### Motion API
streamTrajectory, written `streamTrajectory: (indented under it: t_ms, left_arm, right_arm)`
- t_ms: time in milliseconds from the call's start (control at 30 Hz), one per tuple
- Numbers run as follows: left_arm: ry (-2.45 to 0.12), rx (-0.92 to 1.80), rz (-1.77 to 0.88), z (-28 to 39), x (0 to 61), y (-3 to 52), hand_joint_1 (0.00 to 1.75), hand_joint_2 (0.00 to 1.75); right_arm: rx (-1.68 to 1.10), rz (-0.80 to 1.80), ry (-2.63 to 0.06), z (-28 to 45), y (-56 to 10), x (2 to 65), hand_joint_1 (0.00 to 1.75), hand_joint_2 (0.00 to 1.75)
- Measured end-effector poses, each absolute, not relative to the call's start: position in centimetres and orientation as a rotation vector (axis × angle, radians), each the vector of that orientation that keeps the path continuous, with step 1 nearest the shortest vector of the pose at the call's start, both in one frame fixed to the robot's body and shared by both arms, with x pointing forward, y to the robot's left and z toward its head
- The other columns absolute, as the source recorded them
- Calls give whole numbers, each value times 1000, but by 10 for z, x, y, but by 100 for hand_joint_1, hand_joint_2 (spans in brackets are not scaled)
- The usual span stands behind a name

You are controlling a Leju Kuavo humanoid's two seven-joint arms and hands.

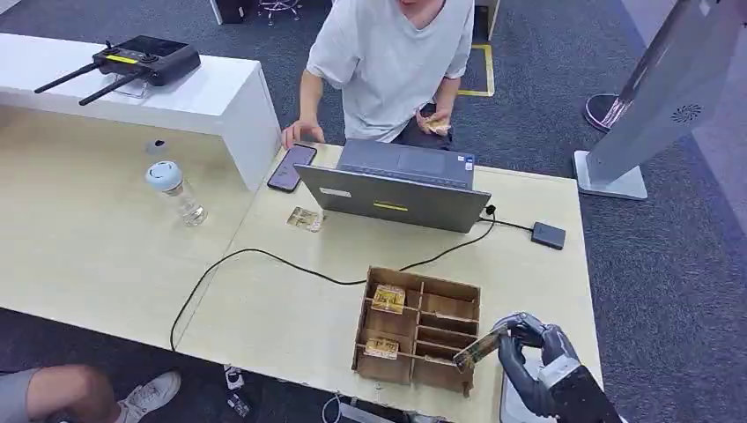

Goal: Pass the card to the sensor for recognition and then transmit it.

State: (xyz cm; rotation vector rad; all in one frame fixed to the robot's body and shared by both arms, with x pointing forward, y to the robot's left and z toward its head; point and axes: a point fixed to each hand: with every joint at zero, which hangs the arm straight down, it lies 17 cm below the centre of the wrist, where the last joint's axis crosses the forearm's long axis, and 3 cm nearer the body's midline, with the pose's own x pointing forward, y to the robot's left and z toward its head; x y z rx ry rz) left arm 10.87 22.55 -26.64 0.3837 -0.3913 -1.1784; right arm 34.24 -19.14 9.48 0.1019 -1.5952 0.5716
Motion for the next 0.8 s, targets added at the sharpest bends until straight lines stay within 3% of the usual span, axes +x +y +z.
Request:
streamTrajectory:
  t_ms: [800]
  left_arm:
    - [-393, 385, -1173, -266, 109, 226, 0, 0]
  right_arm:
    - [7, 712, -1392, 41, -246, 323, 175, 175]
